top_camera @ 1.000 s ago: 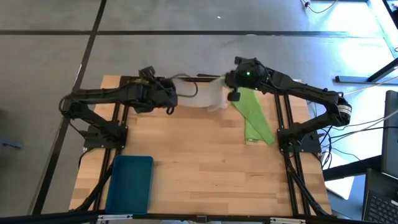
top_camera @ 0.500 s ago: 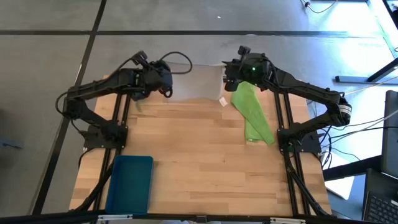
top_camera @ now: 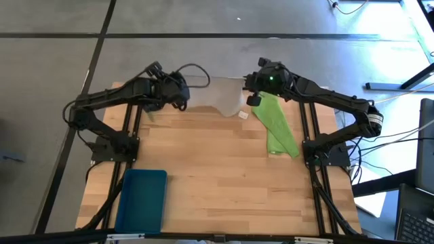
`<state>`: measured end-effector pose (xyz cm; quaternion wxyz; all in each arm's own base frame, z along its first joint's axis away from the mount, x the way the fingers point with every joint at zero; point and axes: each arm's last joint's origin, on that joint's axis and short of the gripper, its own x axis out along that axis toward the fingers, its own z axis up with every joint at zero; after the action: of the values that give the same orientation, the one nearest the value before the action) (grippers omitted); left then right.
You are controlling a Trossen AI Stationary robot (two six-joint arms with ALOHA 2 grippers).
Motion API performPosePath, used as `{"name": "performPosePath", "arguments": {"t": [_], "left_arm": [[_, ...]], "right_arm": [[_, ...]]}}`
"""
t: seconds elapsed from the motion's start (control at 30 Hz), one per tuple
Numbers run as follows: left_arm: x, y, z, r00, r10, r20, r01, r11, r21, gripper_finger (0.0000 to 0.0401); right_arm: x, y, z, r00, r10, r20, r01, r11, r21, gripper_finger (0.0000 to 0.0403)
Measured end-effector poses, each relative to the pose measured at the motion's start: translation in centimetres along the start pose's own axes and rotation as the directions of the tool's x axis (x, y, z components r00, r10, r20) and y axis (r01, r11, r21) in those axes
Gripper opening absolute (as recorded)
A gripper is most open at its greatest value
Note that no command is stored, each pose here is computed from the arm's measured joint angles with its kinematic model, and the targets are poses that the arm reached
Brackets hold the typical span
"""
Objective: Roll microfiber towels into tight, uniform cylinder then place into a basket
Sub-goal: Roll the gray towel
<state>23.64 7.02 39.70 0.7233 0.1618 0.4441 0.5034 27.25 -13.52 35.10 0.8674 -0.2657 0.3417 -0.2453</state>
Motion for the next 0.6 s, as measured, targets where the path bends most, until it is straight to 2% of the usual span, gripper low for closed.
{"name": "performPosePath", "arguments": {"t": [0.2, 0.37, 0.6], "left_arm": [[0.0, -2.2, -1.3, 0.998, -0.053, -0.032, 0.055, 0.997, 0.054, 0.0], [-0.7, -3.6, -2.1, 0.992, -0.117, -0.043, 0.119, 0.992, 0.051, 0.0], [-3.2, -5.8, -3.5, 0.961, -0.268, -0.065, 0.271, 0.962, 0.041, 0.0]], "right_arm": [[0.8, 2.1, -1.2, 0.998, 0.052, -0.042, -0.053, 0.998, -0.015, 0.0003], [0.8, 3.9, -1.5, 0.994, 0.097, -0.057, -0.098, 0.995, -0.01, 0.0003], [0.0, 7.0, -1.8, 0.966, 0.222, -0.132, -0.221, 0.975, 0.021, 0.0003]]}}
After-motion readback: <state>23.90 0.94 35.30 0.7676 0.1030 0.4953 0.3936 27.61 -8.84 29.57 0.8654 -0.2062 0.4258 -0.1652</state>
